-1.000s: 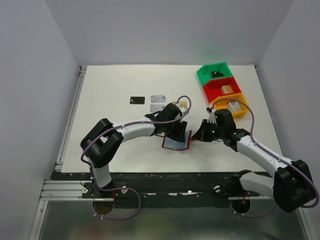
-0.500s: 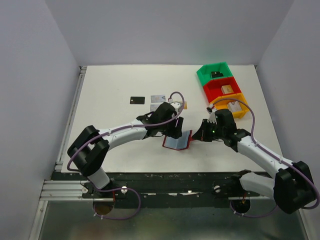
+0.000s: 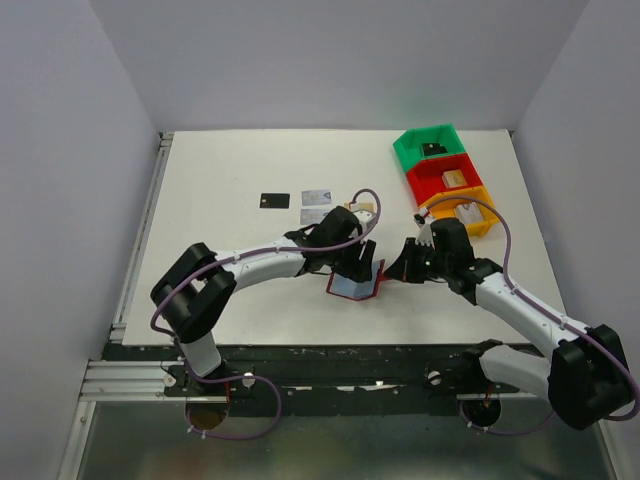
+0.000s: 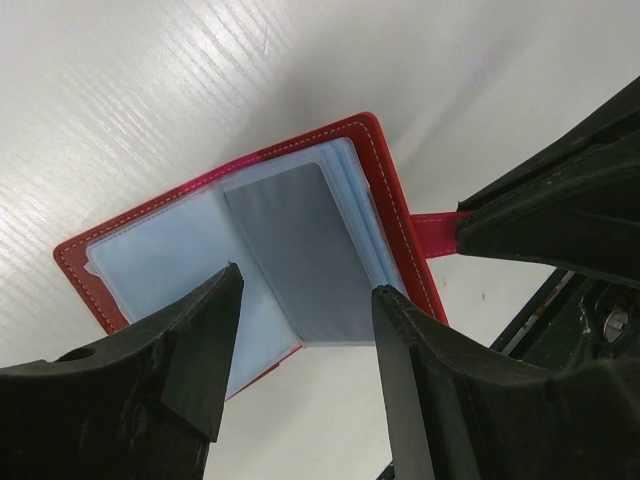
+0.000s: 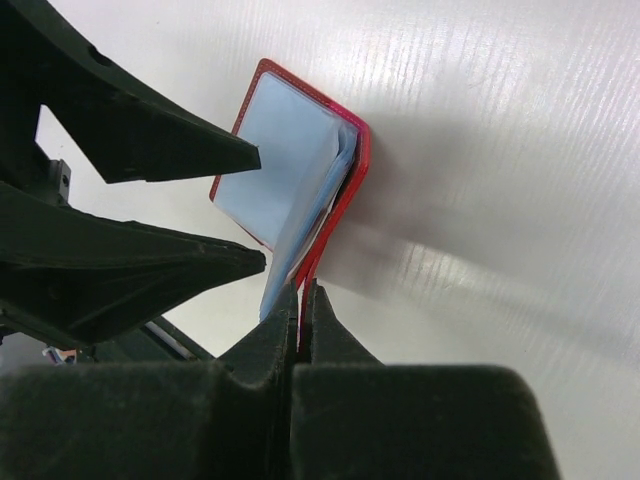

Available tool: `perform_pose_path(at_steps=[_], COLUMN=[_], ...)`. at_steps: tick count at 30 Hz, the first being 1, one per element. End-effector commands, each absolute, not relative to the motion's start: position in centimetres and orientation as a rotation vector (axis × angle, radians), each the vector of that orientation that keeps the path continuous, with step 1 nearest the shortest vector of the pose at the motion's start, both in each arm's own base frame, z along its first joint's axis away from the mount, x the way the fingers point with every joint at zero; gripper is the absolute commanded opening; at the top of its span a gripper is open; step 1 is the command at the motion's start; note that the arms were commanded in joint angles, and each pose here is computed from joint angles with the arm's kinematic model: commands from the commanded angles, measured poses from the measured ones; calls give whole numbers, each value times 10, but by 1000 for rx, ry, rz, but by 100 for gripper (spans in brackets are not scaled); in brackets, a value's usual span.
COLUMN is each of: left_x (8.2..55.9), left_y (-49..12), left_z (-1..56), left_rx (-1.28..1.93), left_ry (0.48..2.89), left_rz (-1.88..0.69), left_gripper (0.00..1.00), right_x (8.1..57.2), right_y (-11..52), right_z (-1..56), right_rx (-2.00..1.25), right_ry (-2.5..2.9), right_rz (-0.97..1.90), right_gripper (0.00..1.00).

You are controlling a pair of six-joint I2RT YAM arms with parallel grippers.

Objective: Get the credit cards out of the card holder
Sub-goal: Remove the credit card from the card holder.

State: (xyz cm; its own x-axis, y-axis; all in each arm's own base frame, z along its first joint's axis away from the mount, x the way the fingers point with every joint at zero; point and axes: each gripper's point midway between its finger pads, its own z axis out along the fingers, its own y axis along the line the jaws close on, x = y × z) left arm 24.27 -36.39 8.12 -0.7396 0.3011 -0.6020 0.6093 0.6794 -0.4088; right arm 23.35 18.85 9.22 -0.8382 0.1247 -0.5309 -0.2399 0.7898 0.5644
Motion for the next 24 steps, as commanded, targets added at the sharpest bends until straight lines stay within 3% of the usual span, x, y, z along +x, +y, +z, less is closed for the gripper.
perform_pose_path(at_steps=[1, 24], left_x=[237, 231], left_y=[-373, -382], left_z=[82, 81], left_rx=[774, 827], left_ry=[2389, 2377], left_rz=[-871, -891], left_gripper=[66, 69], right_x=[233, 233], right_y=[187, 188], right_z=[93, 90], right_rx=[-100, -101], right_ry=[2410, 2420], right_rz=[867, 869], right_gripper=[0, 0])
